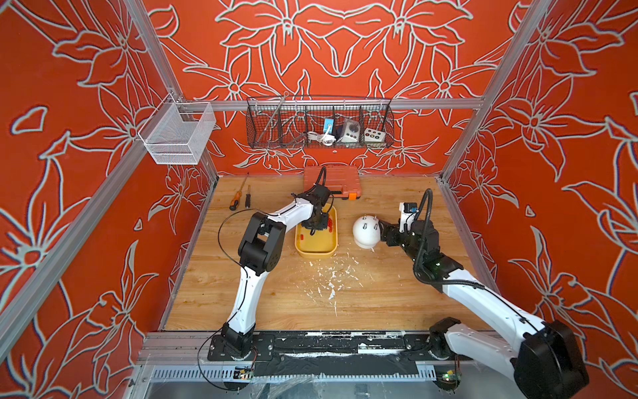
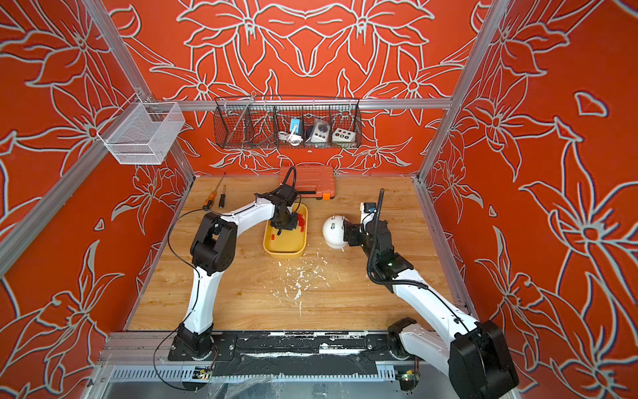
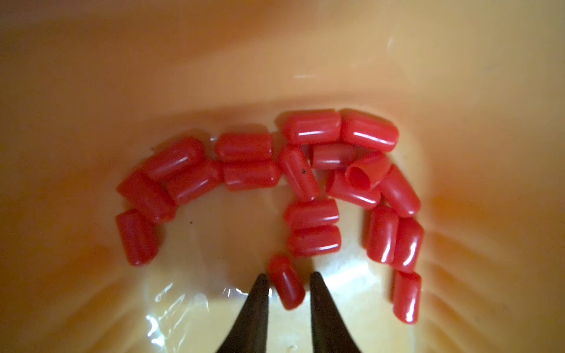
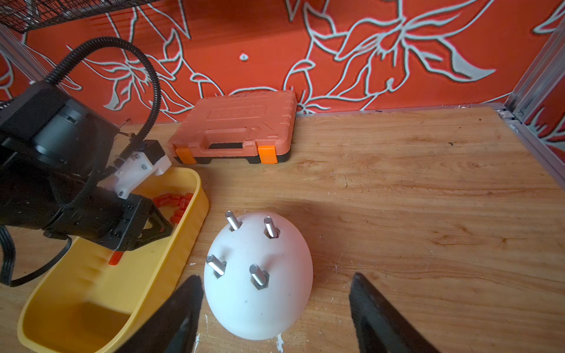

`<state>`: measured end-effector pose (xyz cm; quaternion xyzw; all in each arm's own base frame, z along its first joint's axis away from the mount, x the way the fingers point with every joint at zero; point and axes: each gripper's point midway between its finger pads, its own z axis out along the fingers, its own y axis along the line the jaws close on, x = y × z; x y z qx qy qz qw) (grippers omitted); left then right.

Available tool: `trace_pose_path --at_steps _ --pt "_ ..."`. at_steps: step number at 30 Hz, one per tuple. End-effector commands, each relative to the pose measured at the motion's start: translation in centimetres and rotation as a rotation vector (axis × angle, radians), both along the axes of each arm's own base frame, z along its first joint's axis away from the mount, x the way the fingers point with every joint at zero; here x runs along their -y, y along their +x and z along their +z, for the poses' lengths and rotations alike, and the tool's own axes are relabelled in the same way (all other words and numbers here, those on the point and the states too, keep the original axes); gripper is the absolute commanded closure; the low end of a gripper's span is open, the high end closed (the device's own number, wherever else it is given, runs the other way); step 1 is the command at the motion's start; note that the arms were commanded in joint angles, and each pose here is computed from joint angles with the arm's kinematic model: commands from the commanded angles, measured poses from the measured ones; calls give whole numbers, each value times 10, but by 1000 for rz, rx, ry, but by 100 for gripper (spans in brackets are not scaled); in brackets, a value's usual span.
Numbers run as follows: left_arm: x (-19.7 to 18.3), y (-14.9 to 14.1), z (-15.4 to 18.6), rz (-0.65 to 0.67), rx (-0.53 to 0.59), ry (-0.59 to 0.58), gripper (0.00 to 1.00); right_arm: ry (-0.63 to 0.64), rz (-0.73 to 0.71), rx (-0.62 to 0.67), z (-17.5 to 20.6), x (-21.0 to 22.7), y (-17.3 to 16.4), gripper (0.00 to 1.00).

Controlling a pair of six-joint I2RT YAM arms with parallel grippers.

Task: Cover the protruding screws with screw protection sleeves
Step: Pick up the screw protection sleeve from the storage box.

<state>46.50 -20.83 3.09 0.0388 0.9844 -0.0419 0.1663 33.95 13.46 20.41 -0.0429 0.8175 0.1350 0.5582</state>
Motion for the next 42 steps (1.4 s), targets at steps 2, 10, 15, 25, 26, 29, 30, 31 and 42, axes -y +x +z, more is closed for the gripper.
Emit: trace_pose_path --at_steps 2,10,15,25,26,29,30,31,42 --pt "1 -5 -12 -17 -35 15 81 23 -4 18 3 -2 0 23" --pt "2 -6 -2 -31 -12 4 88 26 0 16 2 -3 0 22" --pt "1 -6 11 -39 17 0 97 27 2 18 2 -3 0 22" --pt "2 -24 72 -94 192 -117 100 26 12 17 2 -5 1 23" --pt "4 -29 79 -118 219 -140 100 27 16 16 1 -6 1 23" --pt "5 -49 99 -179 310 -215 100 33 48 22 2 -11 -1 23" --pt "7 -57 105 -208 346 -249 100 40 67 29 3 -14 -1 23" --pt "7 -64 110 -227 376 -272 100 45 86 32 3 -18 -2 23" --pt "28 -181 167 -654 733 -647 100 230 574 132 48 -89 -47 26"
